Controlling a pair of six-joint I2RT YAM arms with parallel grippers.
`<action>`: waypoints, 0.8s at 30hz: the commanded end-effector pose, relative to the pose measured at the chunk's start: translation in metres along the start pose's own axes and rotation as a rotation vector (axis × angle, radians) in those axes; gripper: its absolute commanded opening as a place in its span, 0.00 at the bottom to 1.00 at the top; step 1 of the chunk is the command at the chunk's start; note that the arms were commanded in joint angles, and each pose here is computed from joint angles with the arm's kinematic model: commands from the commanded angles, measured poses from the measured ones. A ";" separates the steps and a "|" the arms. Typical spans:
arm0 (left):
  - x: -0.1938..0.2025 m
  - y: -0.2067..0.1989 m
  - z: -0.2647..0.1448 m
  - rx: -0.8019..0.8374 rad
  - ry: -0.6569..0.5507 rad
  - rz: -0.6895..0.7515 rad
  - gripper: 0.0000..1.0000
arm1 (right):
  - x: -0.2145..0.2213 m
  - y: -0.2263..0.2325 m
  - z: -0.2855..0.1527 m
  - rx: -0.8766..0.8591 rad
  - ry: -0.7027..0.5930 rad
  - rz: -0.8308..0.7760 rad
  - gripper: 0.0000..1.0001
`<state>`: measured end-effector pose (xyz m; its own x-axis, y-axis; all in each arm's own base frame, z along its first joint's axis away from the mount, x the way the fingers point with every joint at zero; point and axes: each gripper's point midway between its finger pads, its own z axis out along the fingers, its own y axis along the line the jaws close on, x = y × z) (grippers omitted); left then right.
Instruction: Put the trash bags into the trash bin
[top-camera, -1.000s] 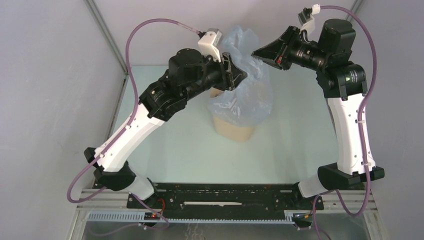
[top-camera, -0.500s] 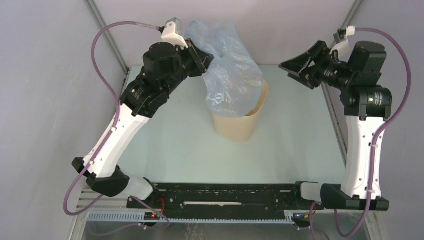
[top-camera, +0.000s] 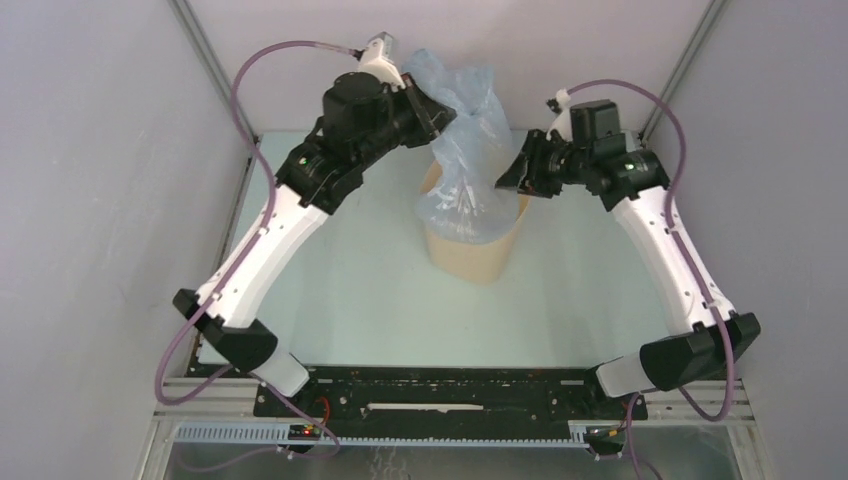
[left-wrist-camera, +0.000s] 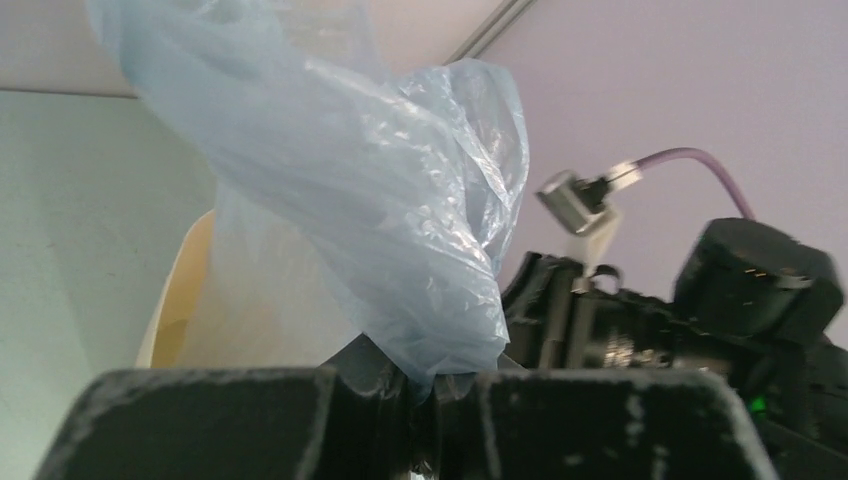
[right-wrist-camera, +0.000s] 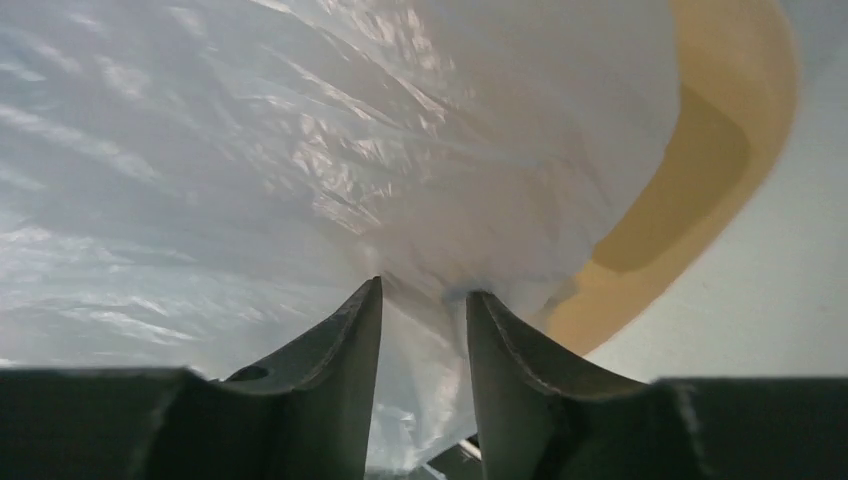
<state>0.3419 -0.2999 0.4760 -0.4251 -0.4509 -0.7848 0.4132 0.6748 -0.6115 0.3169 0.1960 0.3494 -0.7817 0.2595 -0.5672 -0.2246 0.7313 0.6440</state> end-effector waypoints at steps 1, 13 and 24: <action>-0.018 -0.023 0.018 0.087 -0.038 -0.042 0.09 | -0.001 -0.045 0.027 0.165 -0.048 -0.090 0.42; -0.017 -0.023 0.051 0.112 -0.044 -0.054 0.08 | -0.004 -0.037 -0.010 0.228 -0.032 -0.190 0.58; -0.013 -0.012 0.056 0.106 -0.024 -0.041 0.08 | 0.042 0.034 -0.056 0.008 -0.077 -0.316 0.74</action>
<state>0.3963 -0.3393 0.4659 -0.4500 -0.4746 -0.7565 0.4313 0.6263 -0.6494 0.2625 0.1713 0.3750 -0.6457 0.1302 -0.7524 -0.3364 0.8361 0.4334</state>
